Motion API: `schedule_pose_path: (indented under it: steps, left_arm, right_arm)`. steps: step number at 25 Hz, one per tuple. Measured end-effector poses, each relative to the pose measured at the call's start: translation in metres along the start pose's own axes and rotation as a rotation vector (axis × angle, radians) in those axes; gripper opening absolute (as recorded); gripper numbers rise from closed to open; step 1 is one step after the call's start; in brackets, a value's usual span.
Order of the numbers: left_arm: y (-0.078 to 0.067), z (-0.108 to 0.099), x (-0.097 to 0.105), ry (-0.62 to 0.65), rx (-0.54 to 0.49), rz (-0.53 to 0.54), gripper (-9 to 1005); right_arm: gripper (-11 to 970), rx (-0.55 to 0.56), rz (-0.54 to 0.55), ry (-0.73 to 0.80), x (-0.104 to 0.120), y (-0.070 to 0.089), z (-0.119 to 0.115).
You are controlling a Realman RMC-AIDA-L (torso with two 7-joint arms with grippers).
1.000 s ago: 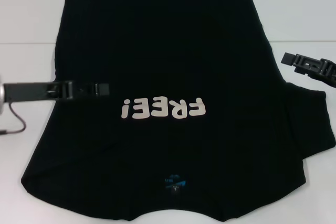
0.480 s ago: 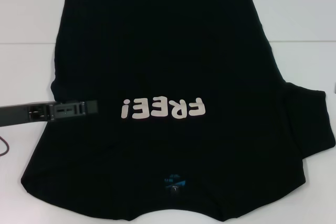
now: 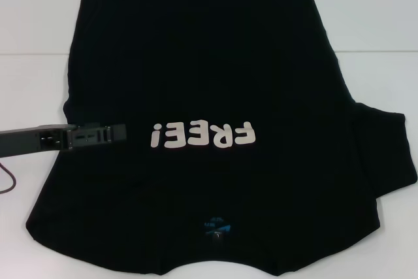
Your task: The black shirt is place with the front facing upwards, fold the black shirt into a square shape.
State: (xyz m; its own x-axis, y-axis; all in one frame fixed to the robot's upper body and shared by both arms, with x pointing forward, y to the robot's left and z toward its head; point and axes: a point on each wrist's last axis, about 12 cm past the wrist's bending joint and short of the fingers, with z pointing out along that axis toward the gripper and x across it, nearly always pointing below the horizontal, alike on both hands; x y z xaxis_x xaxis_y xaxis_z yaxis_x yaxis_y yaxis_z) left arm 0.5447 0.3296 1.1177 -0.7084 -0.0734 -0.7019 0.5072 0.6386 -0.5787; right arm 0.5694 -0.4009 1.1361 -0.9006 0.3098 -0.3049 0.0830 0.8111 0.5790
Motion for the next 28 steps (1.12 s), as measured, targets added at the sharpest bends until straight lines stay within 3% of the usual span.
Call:
schedule_pose_path:
  steps: [10, 28]
  left_arm:
    - [-0.001, 0.002, 0.001, -0.007, 0.009, -0.002, 955]
    - [0.001, 0.001, 0.003, -0.017, -0.002, -0.014, 953]
  right_arm:
    - [788, 0.044, 0.009, 0.049, 0.005, 0.001, 0.036]
    - [788, 0.069, -0.053, 0.064, 0.005, 0.018, 0.06]
